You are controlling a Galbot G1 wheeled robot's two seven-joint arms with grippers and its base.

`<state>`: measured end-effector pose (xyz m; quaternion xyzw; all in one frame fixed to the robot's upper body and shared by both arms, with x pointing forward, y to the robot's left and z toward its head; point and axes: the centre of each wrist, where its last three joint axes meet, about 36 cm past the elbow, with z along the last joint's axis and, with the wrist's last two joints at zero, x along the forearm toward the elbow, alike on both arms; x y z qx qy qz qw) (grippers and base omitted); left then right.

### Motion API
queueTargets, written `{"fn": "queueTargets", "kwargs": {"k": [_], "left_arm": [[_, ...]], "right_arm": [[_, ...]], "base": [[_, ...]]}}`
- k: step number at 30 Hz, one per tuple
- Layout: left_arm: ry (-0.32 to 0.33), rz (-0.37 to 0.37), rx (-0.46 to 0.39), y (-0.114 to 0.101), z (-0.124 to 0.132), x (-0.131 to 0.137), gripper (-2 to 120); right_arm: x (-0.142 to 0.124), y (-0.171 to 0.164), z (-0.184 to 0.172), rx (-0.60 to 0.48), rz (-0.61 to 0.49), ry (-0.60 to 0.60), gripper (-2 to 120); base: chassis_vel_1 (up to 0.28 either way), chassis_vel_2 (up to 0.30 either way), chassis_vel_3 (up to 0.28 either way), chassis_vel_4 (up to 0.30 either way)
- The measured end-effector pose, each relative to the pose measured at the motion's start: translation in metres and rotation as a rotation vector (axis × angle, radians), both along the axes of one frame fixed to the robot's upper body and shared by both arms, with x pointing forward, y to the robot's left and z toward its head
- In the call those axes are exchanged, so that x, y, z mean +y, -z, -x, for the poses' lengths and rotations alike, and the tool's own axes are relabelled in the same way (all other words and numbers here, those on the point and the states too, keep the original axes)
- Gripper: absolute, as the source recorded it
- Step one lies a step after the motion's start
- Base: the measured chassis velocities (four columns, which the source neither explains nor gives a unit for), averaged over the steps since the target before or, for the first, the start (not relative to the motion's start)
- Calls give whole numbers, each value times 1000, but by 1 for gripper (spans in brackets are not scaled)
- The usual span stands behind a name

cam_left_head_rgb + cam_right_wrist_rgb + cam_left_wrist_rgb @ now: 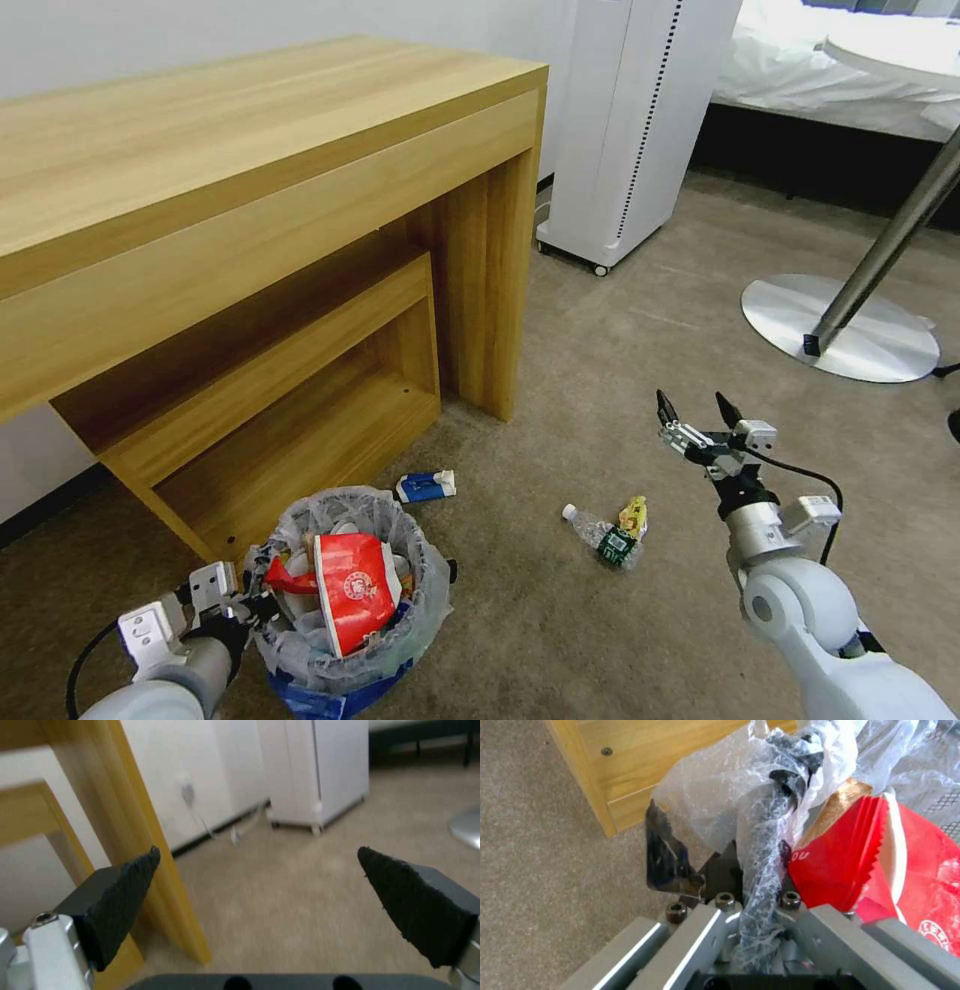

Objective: Pick up the trash bin and place the garbage on the floor into it.

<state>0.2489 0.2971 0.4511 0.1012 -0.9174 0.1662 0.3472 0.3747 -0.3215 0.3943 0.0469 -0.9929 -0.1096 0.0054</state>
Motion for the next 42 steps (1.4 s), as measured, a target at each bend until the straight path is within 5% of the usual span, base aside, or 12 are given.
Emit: {"fn": "queueTargets", "kwargs": {"k": [12, 18, 30, 42], "left_arm": [[0, 3, -17, -2, -3, -2, 0], [-5, 6, -19, -2, -3, -3, 0], [-24, -5, -26, 1, 0, -4, 0], [-59, 1, -40, 9, -4, -5, 0]], "right_arm": [[10, 1, 9, 163, 16, -22, 100], [8, -7, 6, 328, 47, -32, 100], [7, -9, -57, 669, 203, -174, 100], [1, 58, -83, 898, 508, -369, 100]], "base": [[0, 0, 0, 0], [0, 0, 0, 0], [0, 0, 0, 0], [0, 0, 0, 0]]}}
